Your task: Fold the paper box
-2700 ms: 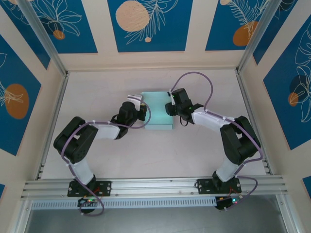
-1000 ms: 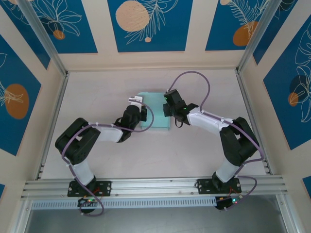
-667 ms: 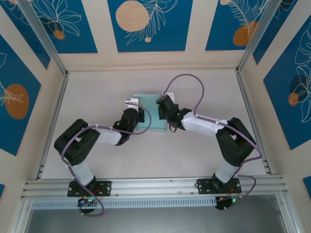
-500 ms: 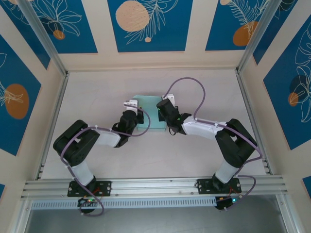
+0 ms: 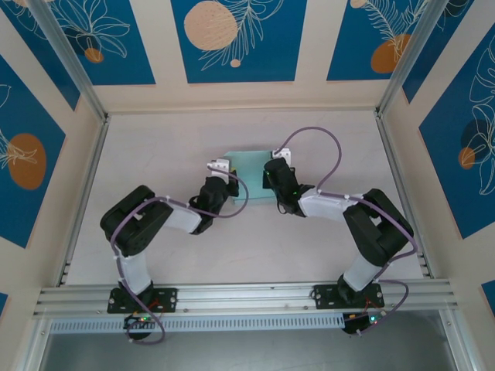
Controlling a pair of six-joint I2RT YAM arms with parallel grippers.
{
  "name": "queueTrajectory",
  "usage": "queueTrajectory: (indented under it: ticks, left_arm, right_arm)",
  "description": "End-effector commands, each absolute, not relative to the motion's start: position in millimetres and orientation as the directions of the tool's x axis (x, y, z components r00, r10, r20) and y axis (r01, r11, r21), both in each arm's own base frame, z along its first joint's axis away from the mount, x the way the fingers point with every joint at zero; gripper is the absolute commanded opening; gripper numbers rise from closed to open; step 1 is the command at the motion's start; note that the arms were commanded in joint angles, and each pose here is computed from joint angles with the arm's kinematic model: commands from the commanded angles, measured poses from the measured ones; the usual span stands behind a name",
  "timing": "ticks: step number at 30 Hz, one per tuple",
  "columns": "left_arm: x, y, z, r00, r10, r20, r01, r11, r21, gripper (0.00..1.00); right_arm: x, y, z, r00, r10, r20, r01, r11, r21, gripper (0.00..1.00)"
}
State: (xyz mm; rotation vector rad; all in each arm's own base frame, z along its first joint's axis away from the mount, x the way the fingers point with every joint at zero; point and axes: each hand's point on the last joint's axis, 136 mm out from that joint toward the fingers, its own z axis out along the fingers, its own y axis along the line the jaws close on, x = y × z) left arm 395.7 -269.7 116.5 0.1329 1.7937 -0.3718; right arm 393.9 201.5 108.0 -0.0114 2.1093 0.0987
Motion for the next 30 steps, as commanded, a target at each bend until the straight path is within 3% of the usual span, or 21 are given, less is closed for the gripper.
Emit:
queueTrajectory:
  ticks: [1, 27, 30]
  left_arm:
    - [379, -290, 118, -0.229, -0.132, -0.964, 0.342, 0.917, -0.207, 0.00]
    - [333, -288, 52, -0.355, -0.022, -0.935, 0.424, 0.888, -0.181, 0.00]
    - [327, -291, 50, -0.373, 0.031, -0.927, 0.469, 0.869, -0.160, 0.07]
  right_arm:
    - [373, 206, 95, -0.513, 0.066, -0.856, -0.051, 0.993, 0.107, 0.07]
    - [325, 186, 42, -0.533, 0.039, -0.845, -0.012, 0.998, 0.054, 0.06]
    - [322, 181, 36, -0.543, 0.041, -0.839, 0.001, 0.999, 0.048, 0.06]
